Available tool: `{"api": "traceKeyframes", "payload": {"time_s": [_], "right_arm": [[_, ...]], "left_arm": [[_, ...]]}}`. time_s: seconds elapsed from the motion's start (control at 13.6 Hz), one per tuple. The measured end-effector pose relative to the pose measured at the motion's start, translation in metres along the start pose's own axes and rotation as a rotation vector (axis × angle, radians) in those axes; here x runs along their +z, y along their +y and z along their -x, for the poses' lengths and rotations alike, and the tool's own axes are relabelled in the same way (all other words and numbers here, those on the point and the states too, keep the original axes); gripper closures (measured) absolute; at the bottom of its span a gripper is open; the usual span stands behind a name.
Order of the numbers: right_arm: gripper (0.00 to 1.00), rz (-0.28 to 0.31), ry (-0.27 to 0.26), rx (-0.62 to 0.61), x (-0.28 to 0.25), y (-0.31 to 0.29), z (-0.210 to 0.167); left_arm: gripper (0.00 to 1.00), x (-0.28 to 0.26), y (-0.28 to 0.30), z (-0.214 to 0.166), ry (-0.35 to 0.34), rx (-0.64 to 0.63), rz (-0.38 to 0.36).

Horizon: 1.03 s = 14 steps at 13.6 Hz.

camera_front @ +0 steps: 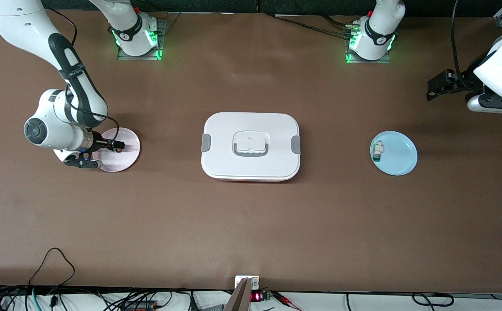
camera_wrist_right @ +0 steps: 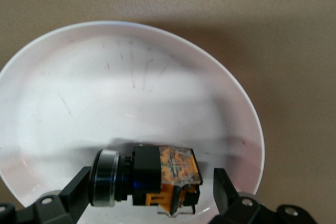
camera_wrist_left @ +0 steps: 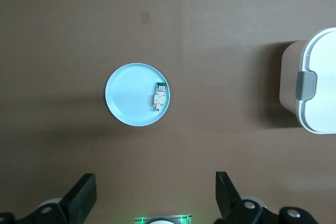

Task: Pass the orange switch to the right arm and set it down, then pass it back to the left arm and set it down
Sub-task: 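Close the right gripper on the orange switch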

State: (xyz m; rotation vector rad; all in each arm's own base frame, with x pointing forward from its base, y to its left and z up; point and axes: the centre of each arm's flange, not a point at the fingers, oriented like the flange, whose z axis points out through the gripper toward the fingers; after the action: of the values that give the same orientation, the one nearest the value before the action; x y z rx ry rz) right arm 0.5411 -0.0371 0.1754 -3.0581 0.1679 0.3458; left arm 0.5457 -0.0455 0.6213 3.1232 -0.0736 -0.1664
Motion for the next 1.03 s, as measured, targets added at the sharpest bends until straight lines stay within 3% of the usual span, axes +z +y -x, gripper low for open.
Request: {"api": "traceKeyframes", "payload": {"time_s": [1.03], "right_arm": [[0.00, -0.035, 0.017, 0.037, 0.0008, -0.0005, -0.0021]], "left_arm": [[0.00, 0.0000, 0.0000, 0.0000, 0.000, 0.000, 0.000]]}}
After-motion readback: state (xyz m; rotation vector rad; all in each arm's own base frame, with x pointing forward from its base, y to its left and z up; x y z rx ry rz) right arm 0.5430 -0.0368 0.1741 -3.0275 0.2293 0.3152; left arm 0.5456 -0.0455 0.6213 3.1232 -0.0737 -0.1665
